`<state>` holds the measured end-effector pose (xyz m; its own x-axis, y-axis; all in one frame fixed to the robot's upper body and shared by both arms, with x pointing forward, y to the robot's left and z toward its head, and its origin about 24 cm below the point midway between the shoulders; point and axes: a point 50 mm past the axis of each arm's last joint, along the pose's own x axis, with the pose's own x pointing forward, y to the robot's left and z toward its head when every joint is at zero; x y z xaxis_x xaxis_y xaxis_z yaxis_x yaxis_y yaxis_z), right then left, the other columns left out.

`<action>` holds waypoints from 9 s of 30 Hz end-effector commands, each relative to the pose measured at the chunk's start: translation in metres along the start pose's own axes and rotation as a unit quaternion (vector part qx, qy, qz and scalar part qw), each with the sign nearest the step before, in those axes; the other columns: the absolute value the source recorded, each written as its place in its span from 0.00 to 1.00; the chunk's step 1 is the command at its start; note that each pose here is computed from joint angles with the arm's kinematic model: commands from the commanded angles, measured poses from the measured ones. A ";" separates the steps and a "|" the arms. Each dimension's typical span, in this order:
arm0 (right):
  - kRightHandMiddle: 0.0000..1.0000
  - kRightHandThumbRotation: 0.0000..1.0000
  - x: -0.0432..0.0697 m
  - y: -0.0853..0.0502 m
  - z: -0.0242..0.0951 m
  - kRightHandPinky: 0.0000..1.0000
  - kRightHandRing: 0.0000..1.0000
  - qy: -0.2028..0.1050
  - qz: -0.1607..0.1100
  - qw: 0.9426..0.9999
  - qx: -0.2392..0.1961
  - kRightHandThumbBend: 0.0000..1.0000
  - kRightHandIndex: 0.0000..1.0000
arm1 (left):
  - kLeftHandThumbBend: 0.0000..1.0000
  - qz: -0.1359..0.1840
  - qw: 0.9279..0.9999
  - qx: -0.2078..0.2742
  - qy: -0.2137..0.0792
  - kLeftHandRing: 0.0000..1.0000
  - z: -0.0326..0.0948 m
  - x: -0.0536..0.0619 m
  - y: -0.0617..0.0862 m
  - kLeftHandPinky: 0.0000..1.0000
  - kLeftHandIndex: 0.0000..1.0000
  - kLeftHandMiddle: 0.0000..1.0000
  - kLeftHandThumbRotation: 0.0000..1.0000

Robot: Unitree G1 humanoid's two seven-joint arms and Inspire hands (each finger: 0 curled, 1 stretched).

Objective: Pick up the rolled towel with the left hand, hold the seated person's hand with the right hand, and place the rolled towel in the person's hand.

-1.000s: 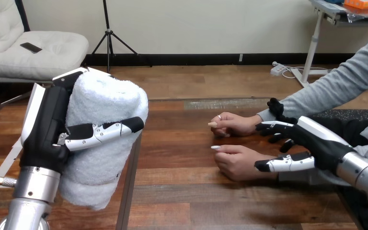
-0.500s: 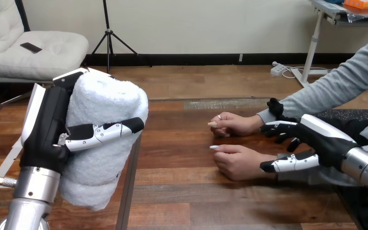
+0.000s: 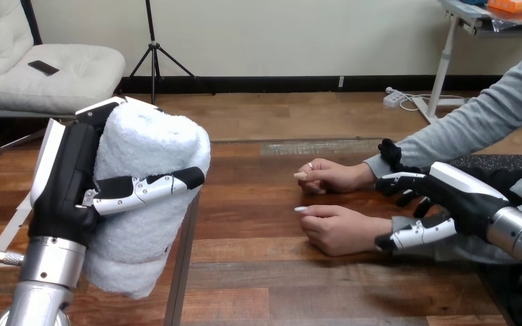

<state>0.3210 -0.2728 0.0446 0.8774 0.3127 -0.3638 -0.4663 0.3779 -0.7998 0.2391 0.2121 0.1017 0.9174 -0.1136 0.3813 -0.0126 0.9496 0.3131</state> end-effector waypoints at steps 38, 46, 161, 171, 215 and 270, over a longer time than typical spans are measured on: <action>0.84 0.27 0.014 -0.037 0.017 0.67 0.80 0.023 -0.001 0.992 -0.127 1.00 0.83 | 0.62 0.004 0.999 0.005 -0.040 0.30 0.013 0.012 0.001 0.25 0.40 0.36 0.00; 0.83 0.29 0.017 -0.032 0.017 0.66 0.79 0.030 0.008 0.990 -0.137 1.00 0.82 | 0.62 0.004 0.999 0.004 -0.041 0.30 0.014 0.012 0.001 0.25 0.40 0.36 0.00; 0.47 0.08 0.025 -0.010 0.023 0.37 0.41 -0.002 -0.012 0.995 -0.096 0.56 0.49 | 0.58 0.001 0.999 -0.003 -0.043 0.29 0.013 0.011 0.005 0.24 0.40 0.35 0.00; 0.45 0.08 0.025 -0.012 0.024 0.35 0.39 -0.005 -0.013 0.995 -0.096 0.53 0.47 | 0.58 0.003 0.999 -0.003 -0.042 0.29 0.014 0.011 0.005 0.24 0.40 0.36 0.00; 0.40 0.13 0.024 -0.012 0.024 0.30 0.34 -0.015 -0.020 0.995 -0.099 0.46 0.41 | 0.59 0.001 0.999 -0.001 -0.042 0.28 0.013 0.010 0.005 0.24 0.40 0.35 0.00; 0.37 0.08 0.023 -0.013 0.024 0.27 0.32 -0.016 -0.023 0.995 -0.099 0.44 0.38 | 0.59 0.022 0.997 -0.047 -0.051 0.28 0.002 0.025 -0.001 0.23 0.40 0.35 0.00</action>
<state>0.3308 -0.2608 0.0404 0.8782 0.2948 -0.3767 -0.4427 0.2024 -0.8735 0.2424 0.2128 0.0923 0.9224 -0.1029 0.3723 -0.0019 0.9627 0.2707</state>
